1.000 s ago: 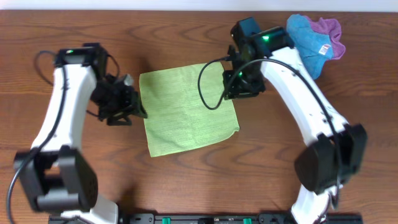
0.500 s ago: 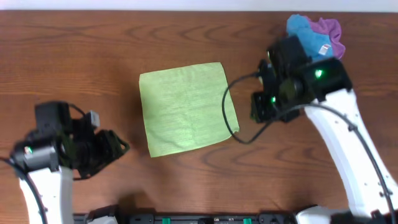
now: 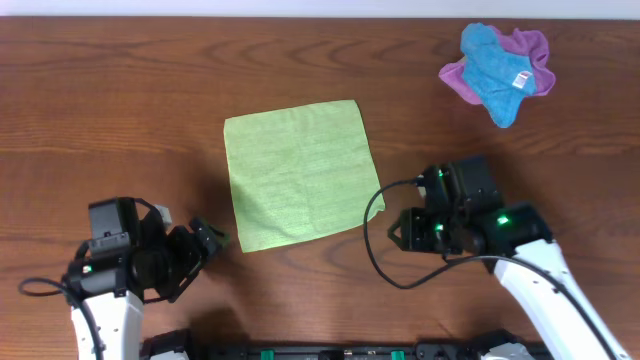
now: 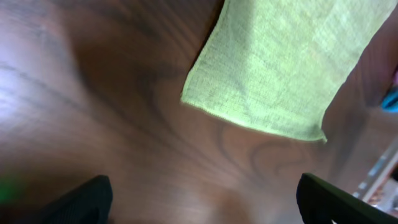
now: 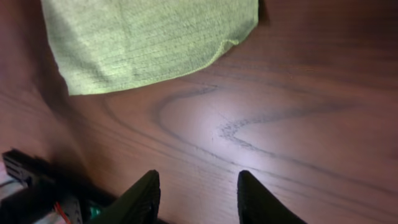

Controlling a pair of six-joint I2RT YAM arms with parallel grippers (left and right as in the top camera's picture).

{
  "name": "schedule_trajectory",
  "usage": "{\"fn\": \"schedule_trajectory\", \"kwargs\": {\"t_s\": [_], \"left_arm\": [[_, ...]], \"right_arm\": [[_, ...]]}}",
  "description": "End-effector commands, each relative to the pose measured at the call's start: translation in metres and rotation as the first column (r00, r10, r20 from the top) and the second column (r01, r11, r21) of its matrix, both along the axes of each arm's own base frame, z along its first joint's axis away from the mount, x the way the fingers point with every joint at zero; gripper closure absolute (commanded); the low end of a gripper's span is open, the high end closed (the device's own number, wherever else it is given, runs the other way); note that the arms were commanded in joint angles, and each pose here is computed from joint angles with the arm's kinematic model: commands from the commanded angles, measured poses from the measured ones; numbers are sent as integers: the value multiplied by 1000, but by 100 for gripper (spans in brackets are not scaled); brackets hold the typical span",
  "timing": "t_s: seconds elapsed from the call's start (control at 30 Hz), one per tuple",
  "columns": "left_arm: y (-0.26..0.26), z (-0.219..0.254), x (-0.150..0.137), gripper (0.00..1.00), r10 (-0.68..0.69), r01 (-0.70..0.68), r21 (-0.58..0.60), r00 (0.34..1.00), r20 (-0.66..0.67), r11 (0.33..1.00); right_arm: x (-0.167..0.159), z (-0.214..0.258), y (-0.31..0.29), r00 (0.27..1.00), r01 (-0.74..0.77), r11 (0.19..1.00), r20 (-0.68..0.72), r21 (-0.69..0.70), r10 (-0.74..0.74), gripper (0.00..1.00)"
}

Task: Fold the cloth
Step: 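Move both grippers to the towel's near corners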

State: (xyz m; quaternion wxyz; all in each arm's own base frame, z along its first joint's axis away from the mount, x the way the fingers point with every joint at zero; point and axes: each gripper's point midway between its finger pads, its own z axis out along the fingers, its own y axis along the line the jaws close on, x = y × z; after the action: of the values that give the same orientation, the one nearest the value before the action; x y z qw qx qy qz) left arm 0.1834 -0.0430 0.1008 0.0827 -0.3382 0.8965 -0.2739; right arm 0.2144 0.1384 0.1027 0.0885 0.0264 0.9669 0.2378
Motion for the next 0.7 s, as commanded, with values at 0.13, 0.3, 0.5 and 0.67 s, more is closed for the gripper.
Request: {"fn": "schedule_trajectory", "kwargs": {"t_s": [0.13,0.3,0.5,0.67], "left_arm": [[-7,-22,10,5,160,-163,-122,986,-35,979],[-4,-30,19,5,258,-263,-157,965,-52,952],[-5,-51,13,5,345,-364,-184,930,-127,913],[-7,-66,10,5,406,-436,-209,897,-175,875]], "right_arm": [[3,-23,1,987,156,983,-59,95,-150,51],[19,-34,-6,976,217,970,-40,114,-213,45],[37,-54,-6,965,261,958,-64,117,-255,42],[50,-68,0,958,282,949,-87,138,-272,42]]}}
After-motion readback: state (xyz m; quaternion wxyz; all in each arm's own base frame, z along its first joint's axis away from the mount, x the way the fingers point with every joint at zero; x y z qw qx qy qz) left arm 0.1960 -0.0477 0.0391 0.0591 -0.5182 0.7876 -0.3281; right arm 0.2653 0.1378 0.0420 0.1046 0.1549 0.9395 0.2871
